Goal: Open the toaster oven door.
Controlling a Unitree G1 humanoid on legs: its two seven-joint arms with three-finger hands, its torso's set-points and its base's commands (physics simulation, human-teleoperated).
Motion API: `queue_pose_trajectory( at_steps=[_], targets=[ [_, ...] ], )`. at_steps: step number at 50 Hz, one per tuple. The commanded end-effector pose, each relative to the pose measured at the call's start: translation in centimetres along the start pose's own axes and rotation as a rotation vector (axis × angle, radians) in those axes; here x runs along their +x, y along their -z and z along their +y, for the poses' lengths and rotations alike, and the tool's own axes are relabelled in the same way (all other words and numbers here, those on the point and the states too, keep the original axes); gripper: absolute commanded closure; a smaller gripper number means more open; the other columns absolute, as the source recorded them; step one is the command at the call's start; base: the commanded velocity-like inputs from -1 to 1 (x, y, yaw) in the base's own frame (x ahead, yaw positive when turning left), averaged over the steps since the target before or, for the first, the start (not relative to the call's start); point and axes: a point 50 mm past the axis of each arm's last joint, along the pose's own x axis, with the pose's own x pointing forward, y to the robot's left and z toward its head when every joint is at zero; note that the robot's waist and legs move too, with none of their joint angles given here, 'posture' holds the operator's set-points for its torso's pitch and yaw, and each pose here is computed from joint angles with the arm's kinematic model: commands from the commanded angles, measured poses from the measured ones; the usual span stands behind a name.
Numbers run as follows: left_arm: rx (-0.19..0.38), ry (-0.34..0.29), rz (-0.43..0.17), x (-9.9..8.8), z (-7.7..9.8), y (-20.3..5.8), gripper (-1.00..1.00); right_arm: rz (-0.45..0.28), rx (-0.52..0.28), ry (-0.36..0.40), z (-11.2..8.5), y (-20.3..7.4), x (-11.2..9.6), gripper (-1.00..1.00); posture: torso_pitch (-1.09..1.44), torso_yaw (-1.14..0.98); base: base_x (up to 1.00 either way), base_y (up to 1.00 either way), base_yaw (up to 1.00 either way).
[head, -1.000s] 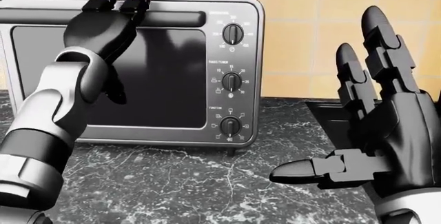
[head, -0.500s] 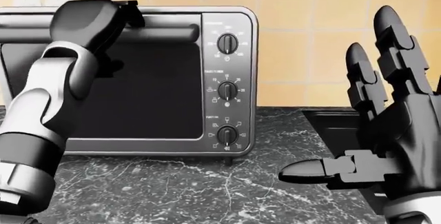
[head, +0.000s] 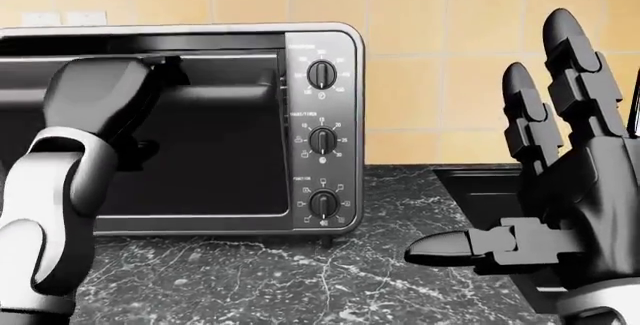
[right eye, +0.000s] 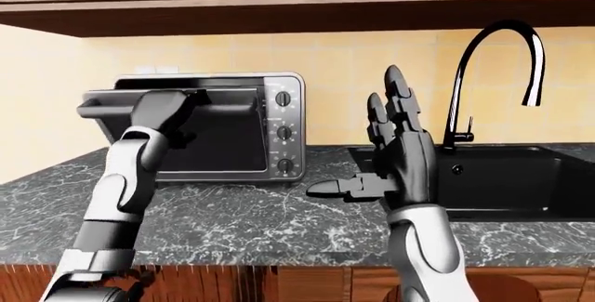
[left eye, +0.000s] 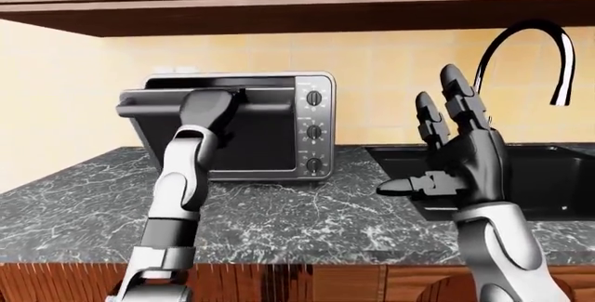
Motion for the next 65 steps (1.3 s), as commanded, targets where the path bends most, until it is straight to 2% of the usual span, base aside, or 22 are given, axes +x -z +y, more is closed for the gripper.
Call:
queue_pose_trajectory(
  at_steps=[1,4,8,19,25,31,39,47,53,59,65],
  targets=[
    [0.025,0.133,0.045,-0.3,-1.3,0.8,0.02,-0.059,-0.004,-0.017,0.3,-0.9,0.2,-1.00,-0.68,0.00,0.00,0.00,0.00],
    [0.022,0.132,0.044,-0.3,-0.9,0.8,0.08,-0.058,-0.001,-0.018,0.4,-0.8,0.3,-1.00,-0.68,0.00,0.00,0.00,0.00],
    [0.020,0.131,0.039,-0.6,-0.8,0.5,0.06,-0.056,-0.002,-0.019,0.3,-0.6,0.3,-1.00,-0.68,0.00,0.00,0.00,0.00],
    [-0.022,0.102,0.027,-3.2,-0.6,0.0,0.08,-0.053,0.000,-0.015,0.2,-0.4,0.2,-1.00,-0.68,0.00,0.00,0.00,0.00],
    [-0.019,0.074,0.020,-3.6,0.2,-0.5,0.09,-0.051,-0.001,-0.014,0.2,-0.3,0.2,-1.00,-0.68,0.00,0.00,0.00,0.00],
    [-0.010,0.045,0.012,-5.1,0.8,-0.8,0.09,-0.046,-0.002,-0.011,0.1,-0.1,0.3,-1.00,-0.68,0.00,0.00,0.00,0.00],
    [-0.009,0.056,-0.005,-6.0,0.2,-1.2,-0.07,-0.040,-0.004,-0.014,0.2,0.3,0.6,-1.00,-0.68,0.00,0.00,0.00,0.00],
    [-0.014,0.058,0.006,-7.4,0.5,-0.8,-0.29,-0.039,-0.003,-0.012,0.1,0.5,0.6,-1.00,-0.68,0.00,0.00,0.00,0.00],
    [-0.013,0.073,0.004,-8.6,0.0,-0.9,-0.40,-0.038,-0.003,-0.011,0.2,0.5,0.5,-1.00,-0.68,0.00,0.00,0.00,0.00],
    [-0.013,0.088,0.009,-9.7,0.0,-0.7,-0.44,-0.038,-0.001,-0.010,0.1,0.6,0.5,-1.00,-0.68,0.00,0.00,0.00,0.00],
    [-0.036,0.117,0.002,-11.3,-0.9,-0.7,-0.44,-0.038,0.001,-0.009,0.0,0.6,0.5,-1.00,-0.68,0.00,0.00,0.00,0.00]
  ],
)
